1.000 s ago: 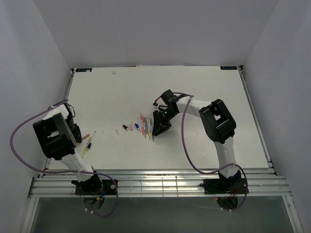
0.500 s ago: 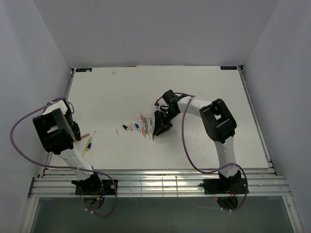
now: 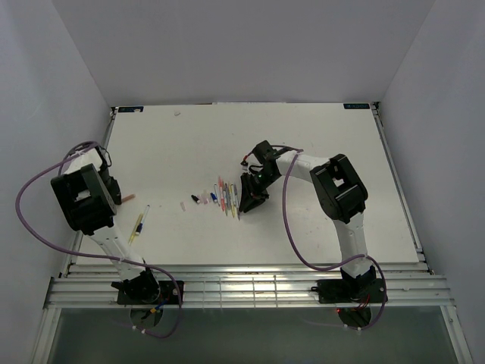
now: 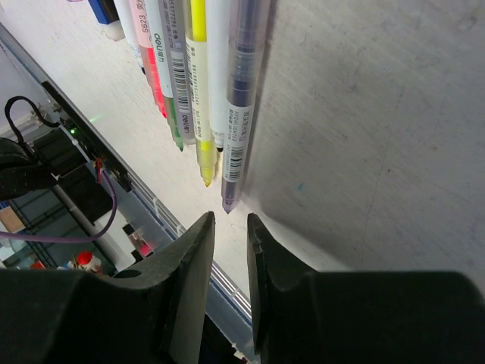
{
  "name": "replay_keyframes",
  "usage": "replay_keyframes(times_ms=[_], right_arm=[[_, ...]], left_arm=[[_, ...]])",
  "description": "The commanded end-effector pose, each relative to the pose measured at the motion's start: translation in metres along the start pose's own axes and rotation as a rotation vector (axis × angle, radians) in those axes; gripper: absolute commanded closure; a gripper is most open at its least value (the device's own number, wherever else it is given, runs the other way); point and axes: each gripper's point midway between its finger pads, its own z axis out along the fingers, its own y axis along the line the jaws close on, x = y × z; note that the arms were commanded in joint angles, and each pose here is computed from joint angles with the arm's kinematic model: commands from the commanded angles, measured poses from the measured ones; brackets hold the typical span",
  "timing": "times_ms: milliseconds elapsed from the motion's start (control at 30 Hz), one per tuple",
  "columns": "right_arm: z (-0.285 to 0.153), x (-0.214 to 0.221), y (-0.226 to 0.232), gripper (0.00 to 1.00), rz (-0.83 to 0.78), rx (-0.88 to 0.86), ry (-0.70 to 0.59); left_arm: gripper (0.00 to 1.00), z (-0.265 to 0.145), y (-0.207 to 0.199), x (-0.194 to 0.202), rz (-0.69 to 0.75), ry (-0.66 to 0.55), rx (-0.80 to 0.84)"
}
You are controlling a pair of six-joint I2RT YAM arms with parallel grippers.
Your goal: Open the pen caps
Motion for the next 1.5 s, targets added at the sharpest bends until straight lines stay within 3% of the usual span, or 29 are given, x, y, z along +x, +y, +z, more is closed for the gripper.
replay_keyframes(times_ms=[0,433,567,700,833,900,1100,1233,1467], right_arm=[[-0.011,-0.014,0.012,0.7,-0.044,-0.002,-0.044],[-0.045,-0.016,0.038,0.7,-0.094,0.014,-0.107],[-0.058,-0.02,0.045,0.69,-0.115,0.004,-0.125],[-0.068,-0.022,0.061,0.67,-0.129,-0.064,-0.106],[-0.077,-0.026,0.084,0.62,-0.159,-0.147,-0.106],[-0.08,-0.022,0.098,0.59,-0.146,-0.223,-0.091],[-0.086,-0.022,0.124,0.57,-0.163,-0.363,-0.09],[-0.095,-0.027,0.137,0.56,-0.148,-0.397,-0.104],[-0.12,-0.052,0.136,0.56,-0.075,-0.372,-0.193]], left_arm=[[1.0,-0.031,-0.019,0.005,0.007,0.027,0.111],[1.0,-0.124,-0.037,0.068,0.322,0.104,0.377],[1.0,-0.172,-0.049,0.088,0.502,0.108,0.528],[1.0,-0.214,-0.047,0.117,0.796,0.082,0.759],[1.0,-0.249,-0.013,0.163,1.007,0.192,1.037],[1.0,-0.258,0.016,0.197,1.111,0.328,1.152],[1.0,-0.295,0.09,0.248,1.353,0.43,1.336],[1.0,-0.31,0.129,0.257,1.426,0.547,1.473],[1.0,-0.295,0.164,0.248,1.558,0.607,1.502]])
